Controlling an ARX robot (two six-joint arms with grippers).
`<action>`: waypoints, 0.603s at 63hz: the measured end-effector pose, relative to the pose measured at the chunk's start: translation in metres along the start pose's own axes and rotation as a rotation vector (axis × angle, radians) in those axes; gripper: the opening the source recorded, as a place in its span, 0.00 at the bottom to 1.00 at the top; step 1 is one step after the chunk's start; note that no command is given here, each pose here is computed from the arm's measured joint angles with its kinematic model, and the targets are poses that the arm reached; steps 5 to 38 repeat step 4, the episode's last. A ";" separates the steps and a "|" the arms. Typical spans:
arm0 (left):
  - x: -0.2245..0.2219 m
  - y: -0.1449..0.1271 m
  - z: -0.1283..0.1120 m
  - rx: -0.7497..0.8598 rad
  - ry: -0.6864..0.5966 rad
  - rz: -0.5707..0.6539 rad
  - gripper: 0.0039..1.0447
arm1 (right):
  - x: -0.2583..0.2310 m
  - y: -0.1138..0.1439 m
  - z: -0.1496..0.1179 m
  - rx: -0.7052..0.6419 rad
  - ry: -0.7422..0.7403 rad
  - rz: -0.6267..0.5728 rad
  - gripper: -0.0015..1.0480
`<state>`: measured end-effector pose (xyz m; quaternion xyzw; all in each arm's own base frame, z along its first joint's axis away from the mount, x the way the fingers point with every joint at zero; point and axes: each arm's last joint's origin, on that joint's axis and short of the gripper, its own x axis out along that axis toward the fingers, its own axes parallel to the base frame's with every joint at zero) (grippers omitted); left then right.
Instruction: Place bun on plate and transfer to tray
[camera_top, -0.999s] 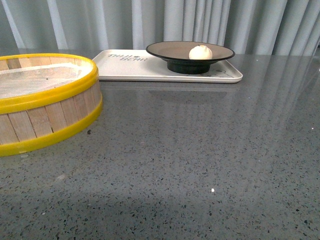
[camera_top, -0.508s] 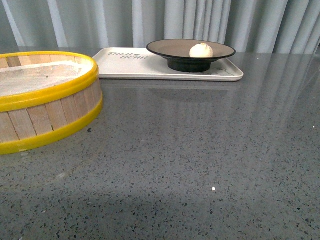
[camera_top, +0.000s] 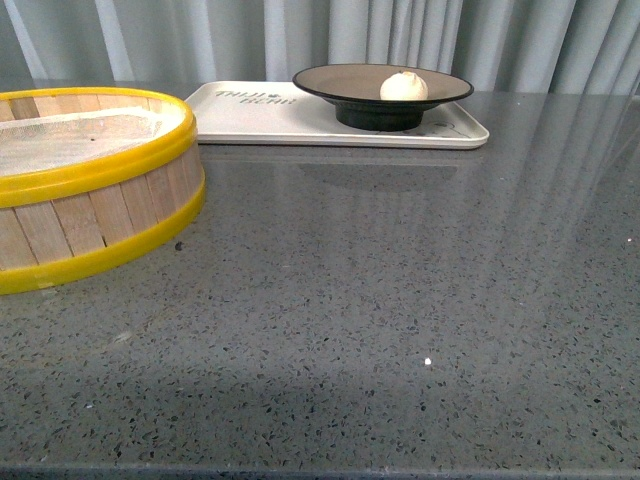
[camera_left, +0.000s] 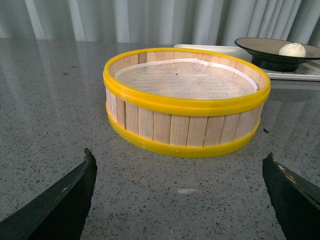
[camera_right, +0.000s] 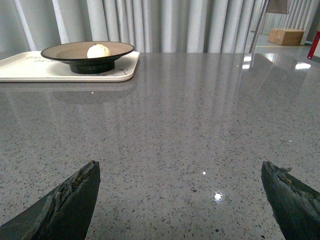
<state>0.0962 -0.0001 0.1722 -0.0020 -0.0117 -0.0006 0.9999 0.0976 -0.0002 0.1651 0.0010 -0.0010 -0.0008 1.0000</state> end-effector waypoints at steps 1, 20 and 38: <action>0.000 0.000 0.000 0.000 0.000 0.000 0.94 | 0.000 0.000 0.000 0.000 0.000 0.000 0.92; 0.000 0.000 0.000 0.000 0.000 0.000 0.94 | 0.000 0.000 0.000 0.000 0.000 0.000 0.92; 0.000 0.000 0.000 0.000 0.000 0.000 0.94 | 0.000 0.000 0.000 0.000 0.000 0.000 0.92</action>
